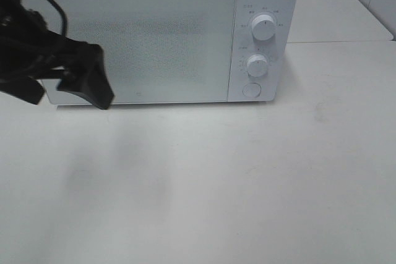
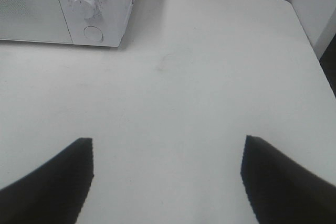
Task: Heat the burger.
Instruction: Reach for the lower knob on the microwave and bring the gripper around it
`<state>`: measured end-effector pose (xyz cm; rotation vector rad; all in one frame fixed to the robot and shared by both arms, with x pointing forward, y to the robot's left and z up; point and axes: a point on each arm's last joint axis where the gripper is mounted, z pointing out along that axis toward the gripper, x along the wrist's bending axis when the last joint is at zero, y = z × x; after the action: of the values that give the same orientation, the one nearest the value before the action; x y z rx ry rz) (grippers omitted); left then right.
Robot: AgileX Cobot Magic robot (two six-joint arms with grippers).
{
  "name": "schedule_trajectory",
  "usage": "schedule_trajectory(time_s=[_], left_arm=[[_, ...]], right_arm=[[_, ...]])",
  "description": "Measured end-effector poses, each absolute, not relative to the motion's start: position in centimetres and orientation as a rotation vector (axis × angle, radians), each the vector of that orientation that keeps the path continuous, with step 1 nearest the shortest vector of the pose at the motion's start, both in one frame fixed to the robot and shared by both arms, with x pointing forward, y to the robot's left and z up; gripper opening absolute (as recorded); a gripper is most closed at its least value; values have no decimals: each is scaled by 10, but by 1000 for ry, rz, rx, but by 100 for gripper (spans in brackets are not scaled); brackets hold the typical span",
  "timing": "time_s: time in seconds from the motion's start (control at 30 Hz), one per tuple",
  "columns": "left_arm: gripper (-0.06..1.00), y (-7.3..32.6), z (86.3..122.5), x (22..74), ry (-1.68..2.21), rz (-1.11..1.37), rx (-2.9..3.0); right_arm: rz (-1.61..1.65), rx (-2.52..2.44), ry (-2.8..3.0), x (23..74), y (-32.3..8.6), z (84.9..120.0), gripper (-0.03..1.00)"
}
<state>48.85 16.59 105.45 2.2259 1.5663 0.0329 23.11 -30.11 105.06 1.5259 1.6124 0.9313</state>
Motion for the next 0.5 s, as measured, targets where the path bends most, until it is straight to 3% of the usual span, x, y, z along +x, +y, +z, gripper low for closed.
schedule_trajectory(time_s=[0.23,0.5], left_arm=[[99,232,1083,479,1761,152,2134],[99,275,1095,445,1914,230,2035]], right_arm=[[931,1526,1612,231,-301,1051,75],[931,1526,1612,231,-301,1051,75]])
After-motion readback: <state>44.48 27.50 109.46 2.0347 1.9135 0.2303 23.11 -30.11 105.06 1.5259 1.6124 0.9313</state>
